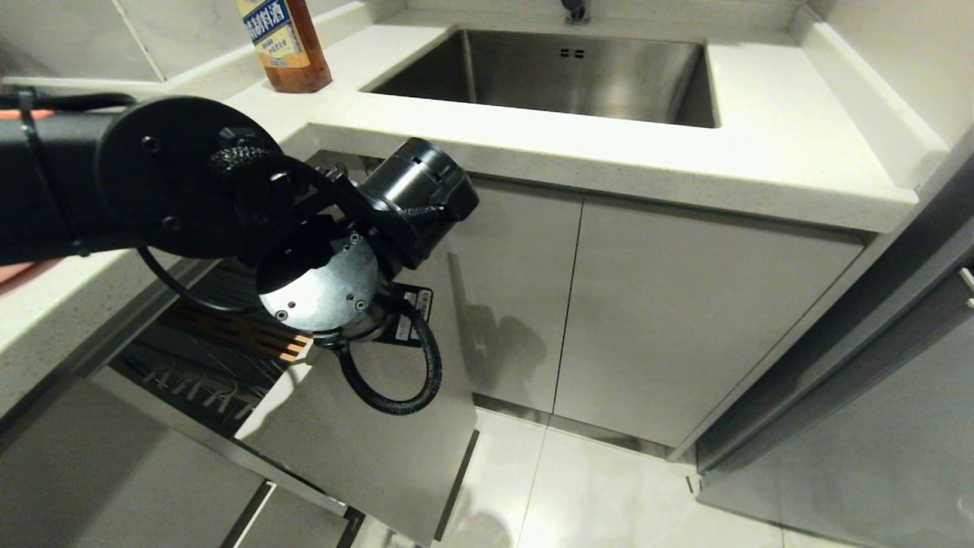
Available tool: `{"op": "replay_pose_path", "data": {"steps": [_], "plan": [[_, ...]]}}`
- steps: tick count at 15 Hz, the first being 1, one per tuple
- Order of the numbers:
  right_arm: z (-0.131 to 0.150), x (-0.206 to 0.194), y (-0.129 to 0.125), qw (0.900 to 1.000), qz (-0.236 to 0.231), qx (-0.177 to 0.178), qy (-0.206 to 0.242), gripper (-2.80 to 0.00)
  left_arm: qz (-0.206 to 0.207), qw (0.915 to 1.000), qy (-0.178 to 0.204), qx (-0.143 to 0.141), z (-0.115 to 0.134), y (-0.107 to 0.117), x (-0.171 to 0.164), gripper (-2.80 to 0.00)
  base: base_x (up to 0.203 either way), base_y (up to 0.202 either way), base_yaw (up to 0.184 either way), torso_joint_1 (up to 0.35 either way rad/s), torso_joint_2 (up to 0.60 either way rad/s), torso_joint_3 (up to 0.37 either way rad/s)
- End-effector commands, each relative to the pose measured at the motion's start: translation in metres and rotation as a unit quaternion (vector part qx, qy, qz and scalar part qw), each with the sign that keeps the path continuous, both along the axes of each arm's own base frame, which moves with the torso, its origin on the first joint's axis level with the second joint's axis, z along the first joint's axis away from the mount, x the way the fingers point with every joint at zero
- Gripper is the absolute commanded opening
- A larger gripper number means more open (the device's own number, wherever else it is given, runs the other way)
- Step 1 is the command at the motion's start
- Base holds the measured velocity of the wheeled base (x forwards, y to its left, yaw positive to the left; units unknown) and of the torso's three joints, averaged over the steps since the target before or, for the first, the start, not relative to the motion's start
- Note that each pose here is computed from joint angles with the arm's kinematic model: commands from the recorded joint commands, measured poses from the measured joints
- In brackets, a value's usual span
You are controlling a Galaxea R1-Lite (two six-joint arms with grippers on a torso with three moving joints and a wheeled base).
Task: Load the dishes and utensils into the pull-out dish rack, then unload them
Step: Close the cupboard
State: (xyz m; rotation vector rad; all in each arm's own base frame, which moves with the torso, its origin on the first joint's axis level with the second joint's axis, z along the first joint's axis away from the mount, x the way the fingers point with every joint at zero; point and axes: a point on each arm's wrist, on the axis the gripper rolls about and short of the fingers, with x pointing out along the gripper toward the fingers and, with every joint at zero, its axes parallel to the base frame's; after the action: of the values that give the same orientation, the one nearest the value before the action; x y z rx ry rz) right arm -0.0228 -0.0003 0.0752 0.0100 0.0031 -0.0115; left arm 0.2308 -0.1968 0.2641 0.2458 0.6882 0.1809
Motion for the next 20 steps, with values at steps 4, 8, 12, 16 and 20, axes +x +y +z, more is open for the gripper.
{"op": "replay_pose_path", "data": {"steps": [4,8,12,16,20], "plan": [[0.0,0.0,0.0,1.0,0.0,0.0,0.001,-2.8,0.052,0.997,0.02,0.054,0.002,0.036,0.014,-2.8,0.0,0.0,0.0,0.0,0.0,0.0],[-0.001,0.0,0.0,1.0,0.0,0.0,0.001,-2.8,0.102,0.9905,0.022,0.089,0.007,0.07,0.028,-2.8,0.0,0.0,0.0,0.0,0.0,0.0],[0.0,0.0,0.0,1.0,0.0,0.0,0.001,-2.8,0.124,0.9869,0.023,0.101,0.013,0.09,0.03,-2.8,0.0,0.0,0.0,0.0,0.0,0.0],[-0.001,0.0,0.0,1.0,0.0,0.0,0.001,-2.8,0.092,0.9917,0.02,0.087,0.016,0.08,0.02,-2.8,0.0,0.0,0.0,0.0,0.0,0.0],[0.0,0.0,0.0,1.0,0.0,0.0,0.001,-2.8,0.023,0.999,0.028,0.024,0.029,0.071,0.001,-2.8,0.0,0.0,0.0,0.0,0.0,0.0]]}}
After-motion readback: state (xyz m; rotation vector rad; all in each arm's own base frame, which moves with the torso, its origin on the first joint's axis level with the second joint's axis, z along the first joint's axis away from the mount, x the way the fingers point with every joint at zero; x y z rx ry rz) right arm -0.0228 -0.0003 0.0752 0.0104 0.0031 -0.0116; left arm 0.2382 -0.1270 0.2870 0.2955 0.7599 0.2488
